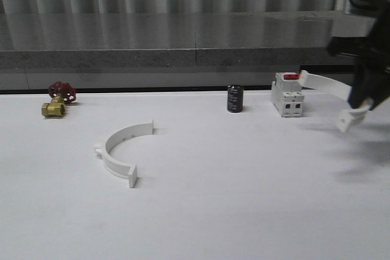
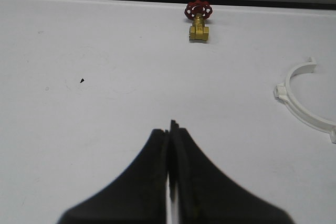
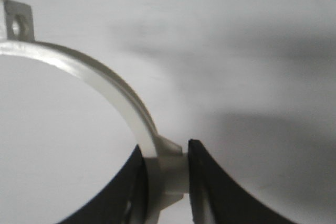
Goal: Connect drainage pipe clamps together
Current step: 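Carry the held clamp half toward the placed half with the right gripper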
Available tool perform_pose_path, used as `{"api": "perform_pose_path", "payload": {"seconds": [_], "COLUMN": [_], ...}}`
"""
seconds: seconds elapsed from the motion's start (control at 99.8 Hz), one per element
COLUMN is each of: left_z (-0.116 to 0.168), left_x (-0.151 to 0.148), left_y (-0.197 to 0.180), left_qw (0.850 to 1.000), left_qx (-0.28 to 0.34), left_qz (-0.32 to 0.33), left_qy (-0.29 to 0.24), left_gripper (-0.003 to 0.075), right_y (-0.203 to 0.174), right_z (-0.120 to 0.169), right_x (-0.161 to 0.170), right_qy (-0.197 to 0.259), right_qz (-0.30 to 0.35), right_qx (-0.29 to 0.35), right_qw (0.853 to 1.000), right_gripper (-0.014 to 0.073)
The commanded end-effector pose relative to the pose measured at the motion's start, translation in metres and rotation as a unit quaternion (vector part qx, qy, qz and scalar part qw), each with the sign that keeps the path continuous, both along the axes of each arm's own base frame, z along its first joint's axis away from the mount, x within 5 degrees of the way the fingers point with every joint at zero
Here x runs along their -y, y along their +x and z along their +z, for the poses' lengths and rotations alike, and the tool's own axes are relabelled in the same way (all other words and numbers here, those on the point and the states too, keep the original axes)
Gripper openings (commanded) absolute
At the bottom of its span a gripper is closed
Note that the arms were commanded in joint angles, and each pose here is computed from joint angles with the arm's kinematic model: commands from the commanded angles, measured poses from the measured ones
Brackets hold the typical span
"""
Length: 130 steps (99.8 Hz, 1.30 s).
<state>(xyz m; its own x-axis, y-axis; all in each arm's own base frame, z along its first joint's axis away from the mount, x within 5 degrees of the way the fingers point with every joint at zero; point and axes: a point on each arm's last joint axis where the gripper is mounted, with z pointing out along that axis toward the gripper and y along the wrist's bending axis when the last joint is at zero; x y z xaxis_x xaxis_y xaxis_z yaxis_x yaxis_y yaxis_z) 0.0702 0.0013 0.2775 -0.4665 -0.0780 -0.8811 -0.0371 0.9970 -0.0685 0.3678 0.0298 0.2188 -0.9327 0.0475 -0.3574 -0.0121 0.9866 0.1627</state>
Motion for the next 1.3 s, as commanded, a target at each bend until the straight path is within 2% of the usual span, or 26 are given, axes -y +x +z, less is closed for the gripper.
{"api": "perform_pose_path", "payload": {"seconds": [0.0, 0.12, 0.231, 0.451, 0.722, 0.982, 1.293], "left_z": [0.012, 0.012, 0.012, 0.012, 0.012, 0.012, 0.012], "left_x": [0.001, 0.001, 0.001, 0.001, 0.001, 0.001, 0.001], "left_y": [0.003, 0.003, 0.003, 0.003, 0.003, 0.003, 0.003], "left_qw": [0.999, 0.999, 0.999, 0.999, 0.999, 0.999, 0.999], "left_qx": [0.042, 0.042, 0.042, 0.042, 0.042, 0.042, 0.042], "left_qz": [-0.005, -0.005, -0.005, -0.005, -0.005, -0.005, -0.005], "left_qy": [-0.003, -0.003, -0.003, -0.003, -0.003, -0.003, -0.003], "left_gripper": [-0.0020, -0.0021, -0.0020, -0.0020, -0.0020, -0.0020, -0.0020], "right_y": [-0.004, -0.012, -0.020, -0.017, -0.008, -0.004, -0.001], "right_z": [0.034, 0.034, 0.029, 0.020, 0.009, -0.004, -0.009], "right_x": [-0.035, -0.083, -0.115, -0.155, -0.205, -0.238, -0.244], "right_qy": [0.024, 0.034, 0.022, -0.042, -0.032, -0.029, -0.028], "right_qz": [0.010, 0.012, 0.004, -0.024, -0.012, 0.001, -0.014], "right_qx": [0.061, 0.067, 0.072, 0.061, 0.060, 0.055, 0.049], "right_qw": [0.998, 0.997, 0.997, 0.997, 0.998, 0.998, 0.998], "right_gripper": [0.0067, 0.0067, 0.0067, 0.0067, 0.0067, 0.0067, 0.0067]}}
